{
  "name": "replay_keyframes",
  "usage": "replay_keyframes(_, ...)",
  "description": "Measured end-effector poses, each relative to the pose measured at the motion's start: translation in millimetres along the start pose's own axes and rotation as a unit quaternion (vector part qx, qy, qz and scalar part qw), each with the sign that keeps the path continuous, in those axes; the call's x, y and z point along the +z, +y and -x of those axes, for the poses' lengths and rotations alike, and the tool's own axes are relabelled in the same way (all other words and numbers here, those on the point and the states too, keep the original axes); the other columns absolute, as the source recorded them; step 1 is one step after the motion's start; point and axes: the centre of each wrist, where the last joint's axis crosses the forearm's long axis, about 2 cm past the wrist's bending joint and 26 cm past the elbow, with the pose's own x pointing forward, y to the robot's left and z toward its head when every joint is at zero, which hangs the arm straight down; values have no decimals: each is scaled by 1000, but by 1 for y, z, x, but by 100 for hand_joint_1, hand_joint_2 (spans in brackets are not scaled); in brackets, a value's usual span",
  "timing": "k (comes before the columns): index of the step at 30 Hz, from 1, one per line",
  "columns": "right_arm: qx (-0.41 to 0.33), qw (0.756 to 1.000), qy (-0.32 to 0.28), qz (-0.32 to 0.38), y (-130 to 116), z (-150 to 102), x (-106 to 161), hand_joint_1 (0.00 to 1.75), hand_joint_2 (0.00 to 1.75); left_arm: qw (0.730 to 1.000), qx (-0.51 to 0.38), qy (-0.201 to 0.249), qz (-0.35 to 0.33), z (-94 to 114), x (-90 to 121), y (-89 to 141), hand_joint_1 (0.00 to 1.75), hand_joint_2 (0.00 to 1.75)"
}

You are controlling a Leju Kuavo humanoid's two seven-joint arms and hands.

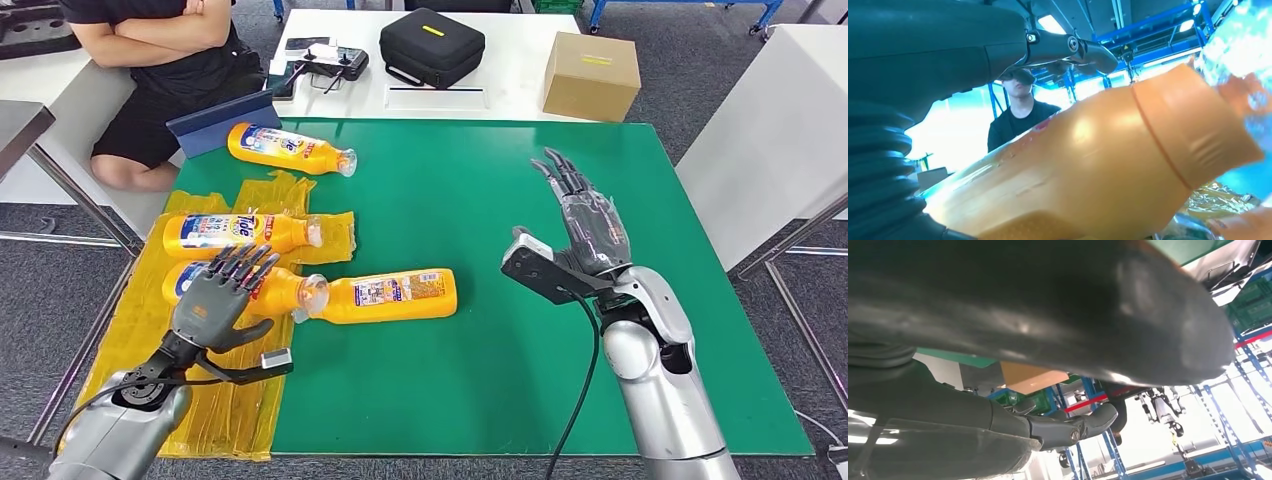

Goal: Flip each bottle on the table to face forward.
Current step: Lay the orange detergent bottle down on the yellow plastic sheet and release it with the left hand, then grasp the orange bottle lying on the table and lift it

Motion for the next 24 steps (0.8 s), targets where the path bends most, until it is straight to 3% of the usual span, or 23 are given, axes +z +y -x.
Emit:
replay_keyframes(16, 28, 999, 10, -42, 20, -10, -2, 0, 0, 997, 67, 27, -5, 12, -11, 8, 0, 0)
replay_keyframes(24, 49, 993, -1, -106, 58, -22, 0, 0, 0, 953, 291, 78, -32, 34, -21, 19, 0, 0)
